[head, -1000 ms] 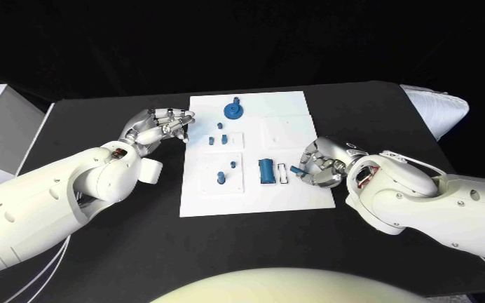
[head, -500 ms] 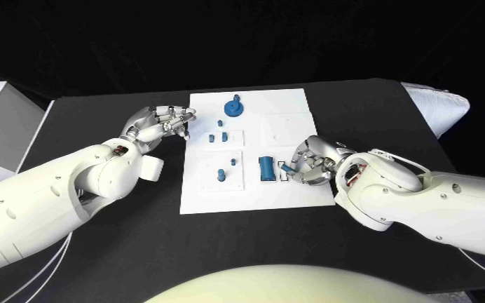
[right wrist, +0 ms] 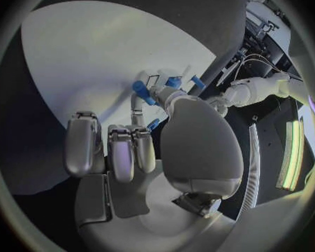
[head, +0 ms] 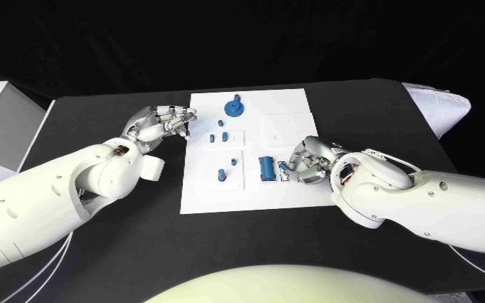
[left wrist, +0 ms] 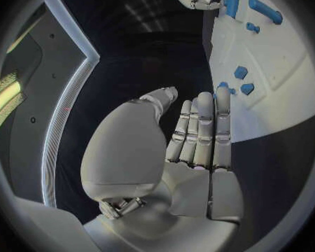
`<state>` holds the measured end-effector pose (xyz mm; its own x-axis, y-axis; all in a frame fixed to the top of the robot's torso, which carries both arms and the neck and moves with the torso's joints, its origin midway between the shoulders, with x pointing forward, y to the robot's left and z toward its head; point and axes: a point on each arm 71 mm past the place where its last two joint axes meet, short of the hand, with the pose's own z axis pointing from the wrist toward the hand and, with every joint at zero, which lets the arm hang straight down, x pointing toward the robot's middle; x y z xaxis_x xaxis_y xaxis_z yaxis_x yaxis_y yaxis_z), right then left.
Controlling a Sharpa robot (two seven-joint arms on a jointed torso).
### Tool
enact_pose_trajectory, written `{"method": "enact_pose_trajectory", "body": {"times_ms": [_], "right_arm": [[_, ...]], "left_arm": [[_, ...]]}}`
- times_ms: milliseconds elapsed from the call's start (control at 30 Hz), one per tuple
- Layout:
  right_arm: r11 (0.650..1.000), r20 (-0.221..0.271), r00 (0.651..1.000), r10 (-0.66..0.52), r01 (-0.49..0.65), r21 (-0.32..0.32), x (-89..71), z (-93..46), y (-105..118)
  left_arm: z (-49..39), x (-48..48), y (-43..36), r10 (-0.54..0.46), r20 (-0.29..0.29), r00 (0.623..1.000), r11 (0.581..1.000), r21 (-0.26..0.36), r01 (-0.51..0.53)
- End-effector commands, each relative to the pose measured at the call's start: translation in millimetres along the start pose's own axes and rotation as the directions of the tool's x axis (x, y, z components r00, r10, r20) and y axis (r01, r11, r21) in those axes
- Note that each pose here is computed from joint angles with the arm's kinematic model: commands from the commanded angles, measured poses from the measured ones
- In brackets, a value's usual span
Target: Assemble the parts on the task board
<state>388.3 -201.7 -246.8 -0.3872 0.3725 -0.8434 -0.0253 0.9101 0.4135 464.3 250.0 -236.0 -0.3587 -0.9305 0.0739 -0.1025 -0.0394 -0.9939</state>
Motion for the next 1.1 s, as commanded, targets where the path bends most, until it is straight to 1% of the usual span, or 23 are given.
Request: {"method": "enact_pose_trajectory", "body": {"times_ms": [33,767,1100], "right_arm": [[1.000,-0.014,1.000,-0.015,0.015,0.012,1.8,1.0,-0.3],[1.000,-0.017,1.000,-0.017,0.017,0.006,4.5,4.3,5.0],[0.999,-0.051,0.998,-0.042,0.043,0.013,7.1,4.6,4.9]], "left_arm": [[0.0,2.2,-1.1,-0.010,-0.017,1.000,1.000,0.006,0.010],[-0.5,2.0,-1.4,-0.009,-0.017,1.000,1.000,0.006,0.009],[-0.5,2.0,-1.4,-0.009,-0.018,1.000,1.000,0.006,0.009]]}}
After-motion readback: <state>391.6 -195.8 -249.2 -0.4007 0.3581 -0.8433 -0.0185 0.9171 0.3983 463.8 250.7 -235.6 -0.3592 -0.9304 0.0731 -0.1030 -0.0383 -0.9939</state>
